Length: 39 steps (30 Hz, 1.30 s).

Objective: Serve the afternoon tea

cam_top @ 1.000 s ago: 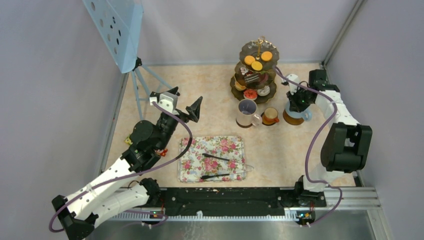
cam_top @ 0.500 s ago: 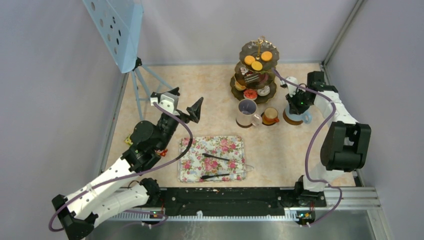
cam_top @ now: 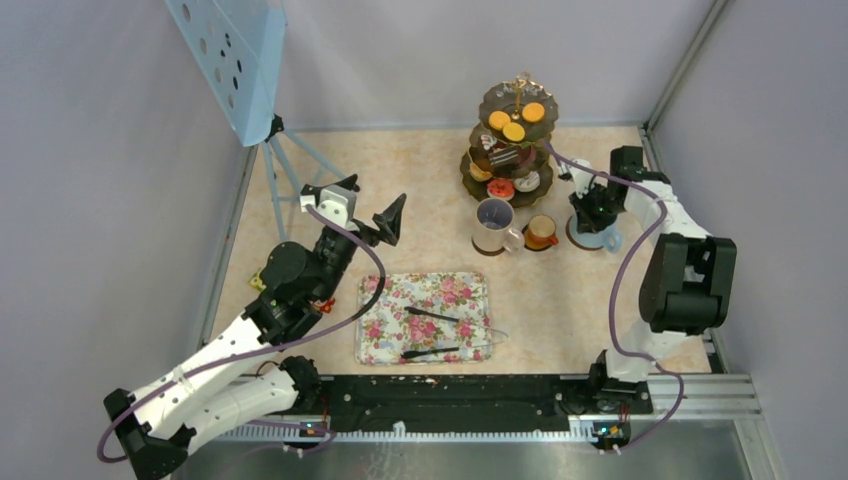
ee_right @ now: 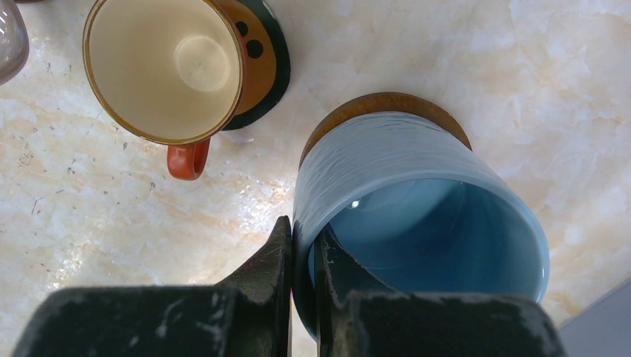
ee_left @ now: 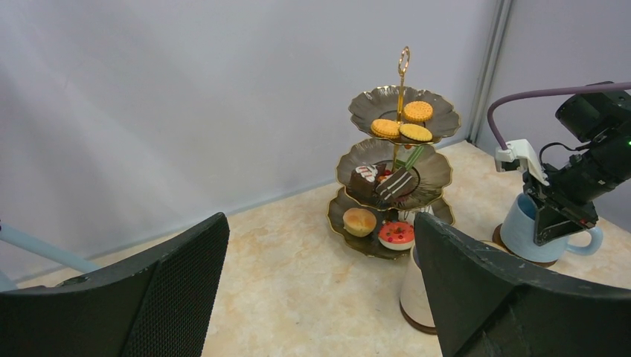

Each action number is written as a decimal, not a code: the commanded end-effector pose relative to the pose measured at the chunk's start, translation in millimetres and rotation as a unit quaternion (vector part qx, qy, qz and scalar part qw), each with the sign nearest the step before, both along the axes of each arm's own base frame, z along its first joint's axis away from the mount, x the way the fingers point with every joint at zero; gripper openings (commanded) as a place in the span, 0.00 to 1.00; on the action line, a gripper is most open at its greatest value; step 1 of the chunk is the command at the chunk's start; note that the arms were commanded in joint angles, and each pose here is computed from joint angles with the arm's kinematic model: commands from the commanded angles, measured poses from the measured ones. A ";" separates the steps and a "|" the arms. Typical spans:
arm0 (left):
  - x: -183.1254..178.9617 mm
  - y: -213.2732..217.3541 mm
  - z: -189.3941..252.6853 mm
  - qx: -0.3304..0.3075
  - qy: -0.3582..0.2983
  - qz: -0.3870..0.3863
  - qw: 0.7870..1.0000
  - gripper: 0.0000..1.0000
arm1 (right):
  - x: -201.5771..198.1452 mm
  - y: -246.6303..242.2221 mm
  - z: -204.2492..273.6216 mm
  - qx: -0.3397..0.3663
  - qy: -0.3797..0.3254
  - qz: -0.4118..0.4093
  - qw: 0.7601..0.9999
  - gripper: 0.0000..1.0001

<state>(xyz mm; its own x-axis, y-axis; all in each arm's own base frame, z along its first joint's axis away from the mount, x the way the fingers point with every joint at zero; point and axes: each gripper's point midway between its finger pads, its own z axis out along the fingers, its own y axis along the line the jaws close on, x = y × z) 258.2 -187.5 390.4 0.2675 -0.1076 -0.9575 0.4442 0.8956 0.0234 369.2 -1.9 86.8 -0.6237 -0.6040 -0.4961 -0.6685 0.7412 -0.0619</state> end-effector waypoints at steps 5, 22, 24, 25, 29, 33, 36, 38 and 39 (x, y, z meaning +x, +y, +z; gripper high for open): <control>-2.6 2.1 9.5 -0.014 -0.018 0.002 1.000 0.99 | 23.9 2.7 12.8 -0.004 -0.050 0.021 0.999 0.00; -3.2 1.1 9.5 -0.013 -0.020 0.000 1.000 0.99 | 31.8 -3.9 3.9 -0.011 -0.049 0.012 0.999 0.18; -3.3 0.9 9.4 -0.013 -0.020 0.000 1.000 0.99 | 33.4 -1.7 12.5 -0.005 -0.062 0.009 0.998 0.29; -3.2 0.7 9.5 -0.013 -0.020 0.000 1.000 0.99 | 34.3 -0.6 19.1 -0.002 -0.071 0.008 0.997 0.34; -2.1 -0.3 7.9 -0.010 -0.018 0.001 1.000 0.99 | 36.8 2.9 59.3 0.008 -0.120 -0.006 0.993 0.62; -1.7 -1.9 6.8 -0.009 -0.016 -0.002 1.000 0.99 | 29.9 1.5 114.2 0.018 -0.179 -0.050 0.982 0.84; -2.3 -2.8 7.7 -0.010 -0.016 -0.005 1.000 0.99 | 10.6 16.5 173.6 0.055 -0.251 -0.084 0.963 0.93; -1.7 -3.7 7.4 -0.011 -0.015 -0.005 1.000 0.99 | -6.5 46.9 209.3 0.099 -0.301 -0.076 0.945 0.94; -0.6 -4.3 7.6 -0.009 -0.014 -0.004 1.000 0.99 | -18.5 66.3 228.8 0.128 -0.327 -0.062 0.934 0.94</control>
<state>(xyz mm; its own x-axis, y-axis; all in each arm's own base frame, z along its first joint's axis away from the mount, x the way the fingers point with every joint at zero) 257.2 -189.4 387.9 0.2677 -0.0974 -0.9586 0.4469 0.8940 0.0339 376.4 8.7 222.3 -0.4466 -0.4862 -0.7511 -0.4869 0.8363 -0.2519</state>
